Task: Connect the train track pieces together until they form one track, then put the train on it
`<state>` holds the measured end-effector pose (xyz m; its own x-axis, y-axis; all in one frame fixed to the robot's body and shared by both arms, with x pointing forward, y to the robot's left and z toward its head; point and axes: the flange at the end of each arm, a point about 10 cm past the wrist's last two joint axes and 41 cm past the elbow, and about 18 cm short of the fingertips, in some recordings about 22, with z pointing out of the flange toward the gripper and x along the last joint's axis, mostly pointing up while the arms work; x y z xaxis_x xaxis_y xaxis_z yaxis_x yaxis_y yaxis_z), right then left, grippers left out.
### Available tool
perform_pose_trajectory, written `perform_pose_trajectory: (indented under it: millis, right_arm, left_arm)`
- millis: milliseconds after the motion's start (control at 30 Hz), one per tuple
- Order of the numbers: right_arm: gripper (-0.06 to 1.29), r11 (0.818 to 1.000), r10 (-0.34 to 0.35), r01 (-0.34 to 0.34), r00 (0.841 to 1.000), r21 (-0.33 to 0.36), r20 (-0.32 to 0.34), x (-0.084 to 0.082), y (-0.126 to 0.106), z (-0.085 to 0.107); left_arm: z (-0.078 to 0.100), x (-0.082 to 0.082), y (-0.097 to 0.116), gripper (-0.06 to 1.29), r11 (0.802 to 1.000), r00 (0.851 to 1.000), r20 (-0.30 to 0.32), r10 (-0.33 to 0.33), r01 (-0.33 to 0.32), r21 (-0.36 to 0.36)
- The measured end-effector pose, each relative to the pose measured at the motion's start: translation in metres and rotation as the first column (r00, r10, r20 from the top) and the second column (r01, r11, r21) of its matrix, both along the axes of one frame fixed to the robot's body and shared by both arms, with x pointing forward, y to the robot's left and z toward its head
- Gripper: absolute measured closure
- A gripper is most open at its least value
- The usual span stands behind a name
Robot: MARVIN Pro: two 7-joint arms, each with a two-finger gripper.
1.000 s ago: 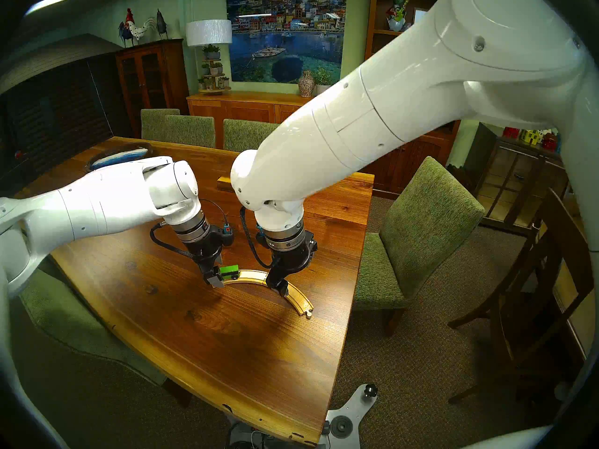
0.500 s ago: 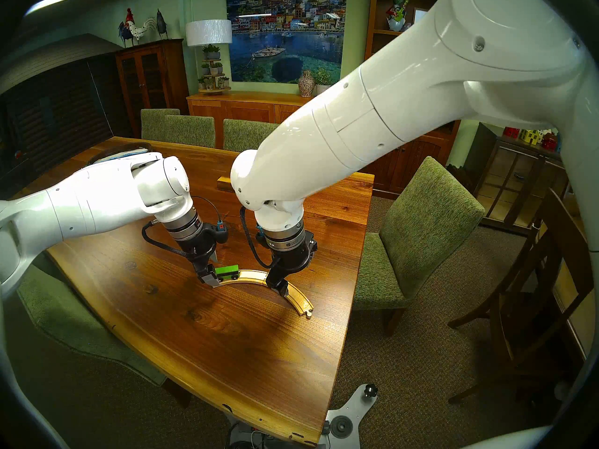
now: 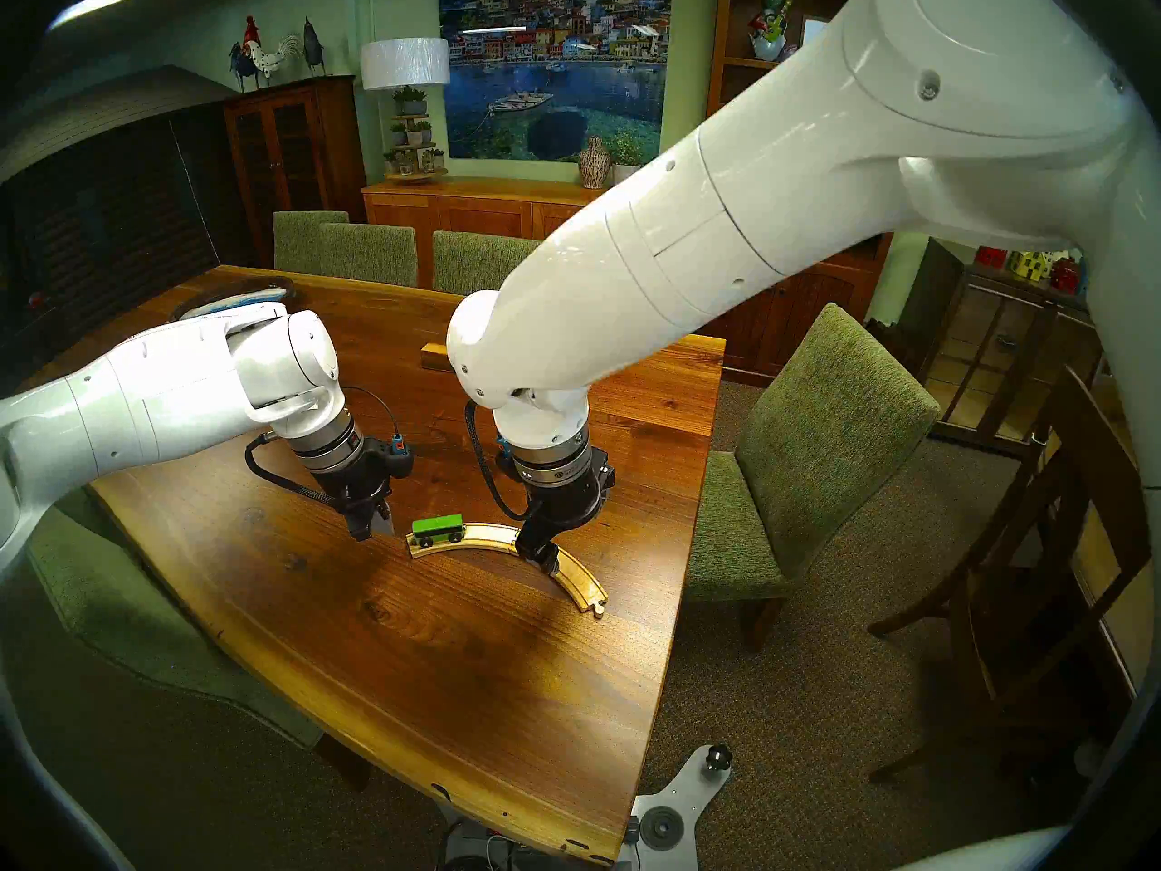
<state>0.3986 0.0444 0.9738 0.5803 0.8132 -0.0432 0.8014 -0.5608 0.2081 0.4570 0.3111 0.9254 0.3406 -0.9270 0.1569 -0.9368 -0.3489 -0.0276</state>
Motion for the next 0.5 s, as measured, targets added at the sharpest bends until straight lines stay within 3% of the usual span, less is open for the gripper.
perform_pose_trajectory:
  millis: [33, 500]
  right_arm:
    - [0.0, 1.0, 0.0, 0.0, 1.0, 0.0, 0.0, 0.0, 0.0, 0.0]
    - [-0.01, 1.0, 0.0, 0.0, 1.0, 0.0, 0.0, 0.0, 0.0, 0.0]
  left_arm:
    - [-0.0004, 0.0002, 0.0009, 1.24, 1.0, 1.0, 0.0, 0.002, -0.002, 0.001]
    - [-0.0076, 0.0099, 0.001, 1.25, 1.0, 1.0, -0.003, 0.024, -0.024, 0.0]
